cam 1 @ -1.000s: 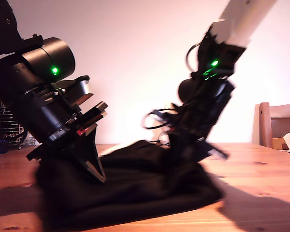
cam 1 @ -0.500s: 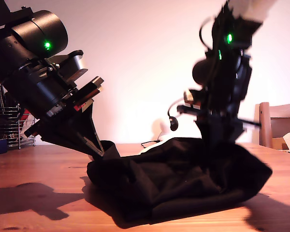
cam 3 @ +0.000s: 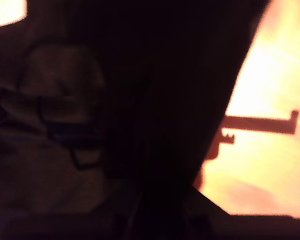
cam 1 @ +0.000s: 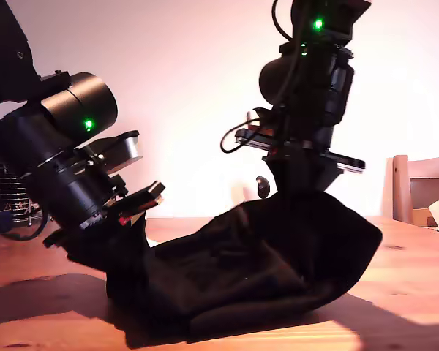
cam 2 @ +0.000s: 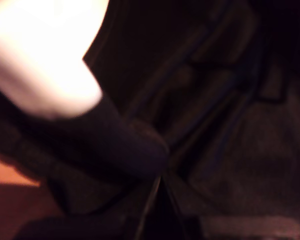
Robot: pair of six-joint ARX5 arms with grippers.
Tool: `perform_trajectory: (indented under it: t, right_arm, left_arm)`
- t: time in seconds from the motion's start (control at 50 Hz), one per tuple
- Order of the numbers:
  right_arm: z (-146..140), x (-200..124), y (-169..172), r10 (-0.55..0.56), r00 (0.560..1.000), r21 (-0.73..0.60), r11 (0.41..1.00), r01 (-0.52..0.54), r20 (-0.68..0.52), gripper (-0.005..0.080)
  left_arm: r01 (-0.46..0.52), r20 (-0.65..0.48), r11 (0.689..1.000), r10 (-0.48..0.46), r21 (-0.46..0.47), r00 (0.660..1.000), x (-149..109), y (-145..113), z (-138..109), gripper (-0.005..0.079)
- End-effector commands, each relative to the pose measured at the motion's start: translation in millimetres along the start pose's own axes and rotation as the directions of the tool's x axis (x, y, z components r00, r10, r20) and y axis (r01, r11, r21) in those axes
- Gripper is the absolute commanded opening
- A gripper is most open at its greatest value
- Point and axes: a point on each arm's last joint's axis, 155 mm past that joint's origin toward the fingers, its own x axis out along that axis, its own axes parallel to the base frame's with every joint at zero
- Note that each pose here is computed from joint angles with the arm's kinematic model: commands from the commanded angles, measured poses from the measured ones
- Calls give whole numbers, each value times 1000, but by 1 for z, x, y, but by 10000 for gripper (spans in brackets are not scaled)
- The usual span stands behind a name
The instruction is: Fold the shorts in front of you. After folding it, place it to the left side.
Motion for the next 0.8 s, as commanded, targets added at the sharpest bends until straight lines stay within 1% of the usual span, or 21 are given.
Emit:
perform_trajectory:
  t: [0.0, 0.14, 0.34, 0.52, 0.62, 0.78]
  right_arm:
    - [6, -13, 12, 16, 999, -22, 1000, -15, 31, -11]
    - [12, -26, 36, 30, 998, -67, 997, -26, 52, -11]
    - [18, -42, 93, 146, 986, -118, 984, -135, 82, -11]
    - [5, -38, 130, 175, 983, -153, 974, -165, 59, -11]
    - [-2, -36, 155, 211, 976, -180, 963, -199, 47, -11]
    - [-1, -36, 182, 253, 964, -242, 943, -229, 75, -11]
  left_arm:
    - [-11, -38, 1000, 11, -5, 999, 11, 6, -13, -16]
    - [-7, -34, 1000, 6, -2, 999, 12, 5, -12, -16]
    - [-2, -25, 1000, 2, 1, 1000, 12, 5, -10, -16]
    - [-2, -8, 1000, 2, 4, 1000, 12, 6, -5, -16]
    - [-4, -5, 1000, 4, 1, 1000, 12, 7, -5, -17]
    - [-1, -4, 1000, 1, -2, 1000, 12, 7, -4, -16]
